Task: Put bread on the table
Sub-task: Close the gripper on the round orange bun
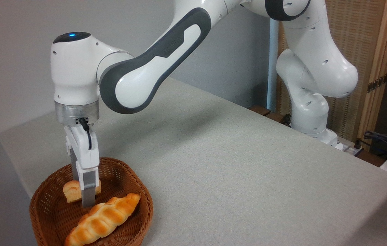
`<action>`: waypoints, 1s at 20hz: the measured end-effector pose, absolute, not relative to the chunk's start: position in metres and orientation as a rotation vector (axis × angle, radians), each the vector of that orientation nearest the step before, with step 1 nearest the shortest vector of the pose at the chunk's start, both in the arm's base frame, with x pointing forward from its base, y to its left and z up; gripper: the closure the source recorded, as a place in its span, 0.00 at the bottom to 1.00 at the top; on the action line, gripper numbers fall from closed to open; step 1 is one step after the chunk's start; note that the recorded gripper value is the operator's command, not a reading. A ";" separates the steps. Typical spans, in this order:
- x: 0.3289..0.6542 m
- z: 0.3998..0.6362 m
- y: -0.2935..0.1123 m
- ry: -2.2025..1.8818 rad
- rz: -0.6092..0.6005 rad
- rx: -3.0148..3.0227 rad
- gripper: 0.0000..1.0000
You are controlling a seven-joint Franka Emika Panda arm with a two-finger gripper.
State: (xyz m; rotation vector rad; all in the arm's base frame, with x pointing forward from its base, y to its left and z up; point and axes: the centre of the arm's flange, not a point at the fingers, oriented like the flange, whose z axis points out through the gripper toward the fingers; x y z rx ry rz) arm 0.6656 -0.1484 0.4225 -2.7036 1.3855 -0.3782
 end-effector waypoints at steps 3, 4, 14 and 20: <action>0.666 0.423 -0.148 1.385 -0.380 -2.703 0.65; 0.666 0.423 -0.148 1.385 -0.380 -2.703 0.68; 0.667 0.423 -0.144 1.378 -0.379 -2.703 0.79; 0.667 0.424 -0.143 1.376 -0.380 -2.704 0.80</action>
